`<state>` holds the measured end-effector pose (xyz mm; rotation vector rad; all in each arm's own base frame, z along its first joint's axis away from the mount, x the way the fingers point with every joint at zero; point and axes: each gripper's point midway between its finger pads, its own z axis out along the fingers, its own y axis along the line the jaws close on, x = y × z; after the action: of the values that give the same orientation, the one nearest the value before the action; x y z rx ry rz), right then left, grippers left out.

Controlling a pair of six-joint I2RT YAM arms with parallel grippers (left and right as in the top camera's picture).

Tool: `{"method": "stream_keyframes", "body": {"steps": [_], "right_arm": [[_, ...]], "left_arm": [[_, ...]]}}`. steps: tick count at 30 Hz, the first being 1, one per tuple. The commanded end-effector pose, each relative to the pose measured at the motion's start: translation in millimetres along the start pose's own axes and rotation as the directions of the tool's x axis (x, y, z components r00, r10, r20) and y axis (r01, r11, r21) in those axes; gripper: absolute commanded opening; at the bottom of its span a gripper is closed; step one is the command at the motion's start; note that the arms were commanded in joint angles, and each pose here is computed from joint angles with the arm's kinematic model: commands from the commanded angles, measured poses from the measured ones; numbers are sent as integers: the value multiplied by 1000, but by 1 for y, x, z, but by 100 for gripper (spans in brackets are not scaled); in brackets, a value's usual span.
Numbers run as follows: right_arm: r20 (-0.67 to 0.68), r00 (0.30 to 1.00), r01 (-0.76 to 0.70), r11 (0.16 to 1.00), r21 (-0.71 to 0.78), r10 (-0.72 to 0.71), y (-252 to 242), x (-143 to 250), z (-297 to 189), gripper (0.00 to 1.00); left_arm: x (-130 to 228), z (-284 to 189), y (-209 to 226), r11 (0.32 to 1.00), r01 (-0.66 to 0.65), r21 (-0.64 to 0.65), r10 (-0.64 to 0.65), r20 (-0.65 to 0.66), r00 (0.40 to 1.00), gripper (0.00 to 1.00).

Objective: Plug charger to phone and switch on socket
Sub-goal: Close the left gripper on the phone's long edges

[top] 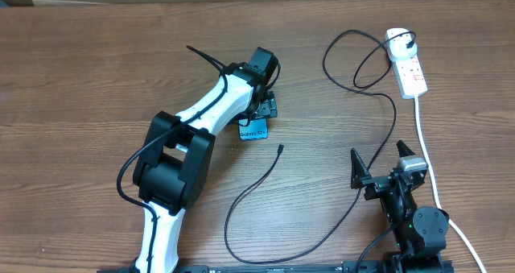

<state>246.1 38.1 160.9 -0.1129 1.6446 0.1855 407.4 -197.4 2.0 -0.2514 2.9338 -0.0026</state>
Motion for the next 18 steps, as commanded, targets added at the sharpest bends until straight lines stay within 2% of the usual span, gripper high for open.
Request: {"method": "stream_keyframes", "body": {"steps": [1,10,13,18], "right_arm": [[0,1000,-2,1000,1,2,0,3,0,100],[0,1000,-2,1000,1,2,0,3,0,100],[0,1000,-2,1000,1,2,0,3,0,100],[0,1000,-2,1000,1,2,0,3,0,100]], "left_arm": [[12,8,5,999,17,-28,-18,-33,999,95],[11,8,4,999,24,-24,-24,-28,999,94],[11,8,4,999,24,-25,-24,-28,999,88],[12,8,4,999,23,-24,-24,-30,999,85]]}}
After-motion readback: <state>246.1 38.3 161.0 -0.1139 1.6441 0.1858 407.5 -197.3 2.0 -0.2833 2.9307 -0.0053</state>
